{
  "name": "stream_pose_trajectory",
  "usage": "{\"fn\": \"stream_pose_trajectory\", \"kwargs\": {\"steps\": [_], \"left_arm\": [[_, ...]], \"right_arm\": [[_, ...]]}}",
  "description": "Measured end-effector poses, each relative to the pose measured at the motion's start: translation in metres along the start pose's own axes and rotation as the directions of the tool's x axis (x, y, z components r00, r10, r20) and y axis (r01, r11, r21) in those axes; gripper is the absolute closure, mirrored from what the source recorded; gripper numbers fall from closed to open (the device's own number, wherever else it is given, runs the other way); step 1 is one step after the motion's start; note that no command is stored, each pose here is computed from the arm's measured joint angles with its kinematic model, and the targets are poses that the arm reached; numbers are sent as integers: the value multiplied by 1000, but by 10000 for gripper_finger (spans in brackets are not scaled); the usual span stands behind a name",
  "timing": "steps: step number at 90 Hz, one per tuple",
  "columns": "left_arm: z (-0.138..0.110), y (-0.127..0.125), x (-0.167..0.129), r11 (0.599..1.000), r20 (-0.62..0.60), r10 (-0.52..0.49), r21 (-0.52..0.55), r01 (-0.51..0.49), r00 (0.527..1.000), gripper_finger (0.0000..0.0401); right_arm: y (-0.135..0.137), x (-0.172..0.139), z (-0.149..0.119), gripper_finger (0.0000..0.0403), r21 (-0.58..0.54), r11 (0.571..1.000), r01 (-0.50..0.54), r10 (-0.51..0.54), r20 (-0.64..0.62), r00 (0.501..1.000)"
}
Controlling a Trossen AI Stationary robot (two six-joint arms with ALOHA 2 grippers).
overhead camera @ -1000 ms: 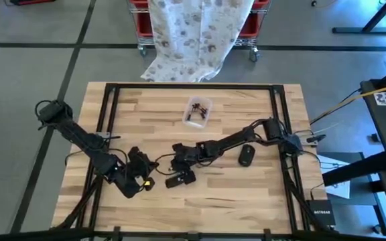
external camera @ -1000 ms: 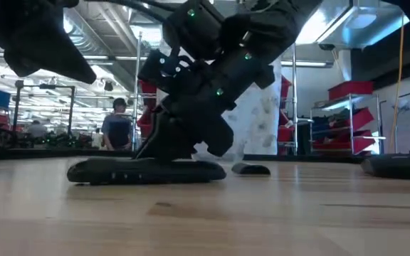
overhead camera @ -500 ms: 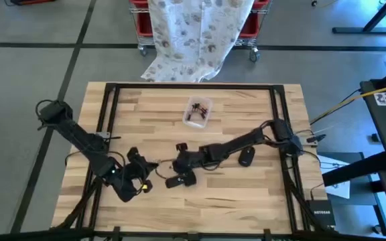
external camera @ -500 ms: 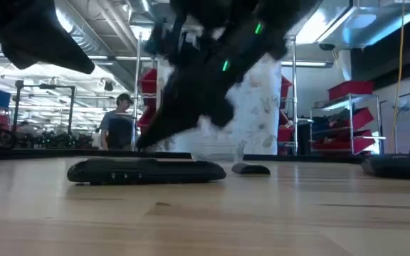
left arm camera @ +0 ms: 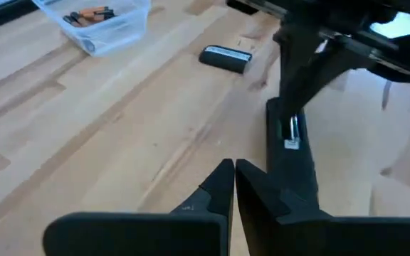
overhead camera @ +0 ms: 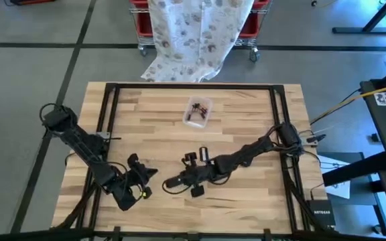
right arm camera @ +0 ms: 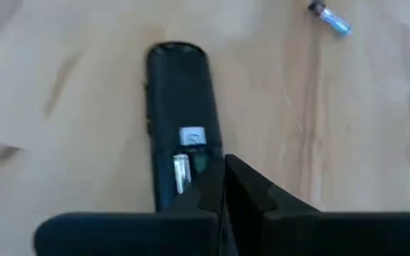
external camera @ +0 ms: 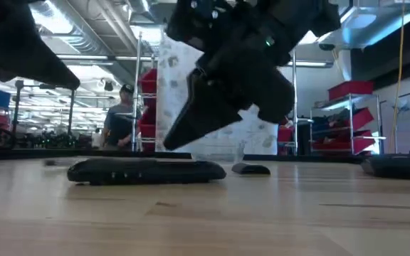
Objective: Insert battery
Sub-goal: Insert the white battery into the remote control
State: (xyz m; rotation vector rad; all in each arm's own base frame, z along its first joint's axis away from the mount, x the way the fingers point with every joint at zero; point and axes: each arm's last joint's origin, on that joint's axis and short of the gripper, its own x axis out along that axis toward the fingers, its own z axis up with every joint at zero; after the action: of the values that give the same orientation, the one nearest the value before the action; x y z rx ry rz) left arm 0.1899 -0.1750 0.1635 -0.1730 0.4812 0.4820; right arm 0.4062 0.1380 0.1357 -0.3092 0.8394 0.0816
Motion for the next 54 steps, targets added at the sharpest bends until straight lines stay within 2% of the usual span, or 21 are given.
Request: {"fn": "stream_pose_trajectory", "kwargs": {"steps": [7, 13, 18, 23, 27, 33, 40, 44, 54], "left_arm": [[-2, 4, 1, 1000, -18, 26, -4, -26, 1000, 401], [0, 13, -1, 996, -28, 75, -51, -76, 997, 401], [1, 27, -2, 983, -65, 151, -96, -157, 986, 401], [3, 46, -2, 949, -117, 264, -146, -279, 957, 401], [5, 62, -2, 901, -182, 381, -147, -408, 907, 401], [10, 83, 1, 800, -286, 540, -117, -588, 791, 399], [18, 101, 9, 690, -382, 650, -67, -721, 657, 390], [21, 108, 19, 663, -432, 666, -32, -748, 608, 383], [22, 134, 47, 642, -548, 665, 73, -763, 507, 366]], "right_arm": [[1, 0, 1, 401, 6, 1000, 25, -25, 11, 1000], [3, -1, 3, 401, 14, 1000, 25, -25, 25, 999], [5, -2, 3, 401, 19, 1000, 20, -21, 27, 999], [5, -2, 3, 402, 30, 999, 20, -21, 27, 999], [6, -2, 3, 402, 30, 999, 17, -18, 30, 999], [7, -3, 4, 402, 30, 999, 15, -16, 33, 999], [7, -3, 5, 402, 35, 999, 15, -17, 51, 999], [7, -3, 8, 402, 40, 999, 13, -16, 76, 997], [7, -4, 11, 403, 44, 999, -4, -1, 105, 994]]}}
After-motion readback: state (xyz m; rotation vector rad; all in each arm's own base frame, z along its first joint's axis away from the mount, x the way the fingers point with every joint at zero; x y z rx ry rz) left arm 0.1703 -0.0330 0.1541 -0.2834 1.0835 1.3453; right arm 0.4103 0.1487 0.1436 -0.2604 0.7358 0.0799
